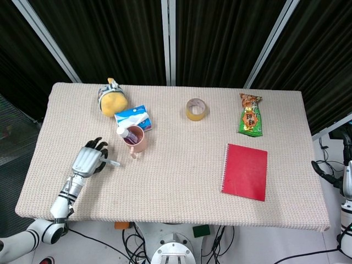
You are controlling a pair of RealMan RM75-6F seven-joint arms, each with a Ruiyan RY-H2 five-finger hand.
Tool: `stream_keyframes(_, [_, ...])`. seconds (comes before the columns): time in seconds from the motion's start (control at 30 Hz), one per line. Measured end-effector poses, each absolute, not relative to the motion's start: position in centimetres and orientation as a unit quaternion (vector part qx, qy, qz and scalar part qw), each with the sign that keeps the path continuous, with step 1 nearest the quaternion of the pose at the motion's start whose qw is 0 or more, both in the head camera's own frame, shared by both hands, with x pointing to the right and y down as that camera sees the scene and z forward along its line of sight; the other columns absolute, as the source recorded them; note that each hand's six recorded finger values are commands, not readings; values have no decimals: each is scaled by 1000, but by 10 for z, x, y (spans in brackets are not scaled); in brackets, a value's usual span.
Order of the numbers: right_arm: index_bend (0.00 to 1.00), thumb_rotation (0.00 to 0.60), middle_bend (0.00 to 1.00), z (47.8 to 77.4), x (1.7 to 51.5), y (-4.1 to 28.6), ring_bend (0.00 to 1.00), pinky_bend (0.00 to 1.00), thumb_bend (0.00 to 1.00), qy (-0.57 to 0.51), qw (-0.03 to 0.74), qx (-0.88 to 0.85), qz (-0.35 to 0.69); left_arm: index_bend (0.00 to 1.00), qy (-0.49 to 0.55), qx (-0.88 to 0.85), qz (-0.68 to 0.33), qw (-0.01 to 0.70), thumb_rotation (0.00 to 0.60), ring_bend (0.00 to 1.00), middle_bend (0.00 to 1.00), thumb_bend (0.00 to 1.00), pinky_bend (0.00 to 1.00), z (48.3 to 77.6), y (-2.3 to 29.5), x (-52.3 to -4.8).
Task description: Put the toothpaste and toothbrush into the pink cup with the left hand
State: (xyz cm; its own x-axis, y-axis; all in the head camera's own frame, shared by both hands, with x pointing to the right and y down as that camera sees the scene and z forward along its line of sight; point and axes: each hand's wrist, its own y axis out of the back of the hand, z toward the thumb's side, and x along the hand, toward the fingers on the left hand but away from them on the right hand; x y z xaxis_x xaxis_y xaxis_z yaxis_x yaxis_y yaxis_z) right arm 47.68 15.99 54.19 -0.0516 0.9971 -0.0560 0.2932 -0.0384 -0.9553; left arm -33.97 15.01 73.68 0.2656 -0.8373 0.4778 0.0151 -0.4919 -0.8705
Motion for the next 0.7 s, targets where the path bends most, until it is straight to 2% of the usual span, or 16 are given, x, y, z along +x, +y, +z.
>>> stream_keyframes(0.3, [0,600,0,544,476,160,0,0,450,-572,392,-567,445,608,417,-703,-475,325,600,146,325,337,267,699,135,-364])
stream_keyframes(0.7, [0,600,0,548,475,160,0,0,450,-572,390,-569,444,612,502,-709,-430,243,600,160,338,337,267,644,111,-386])
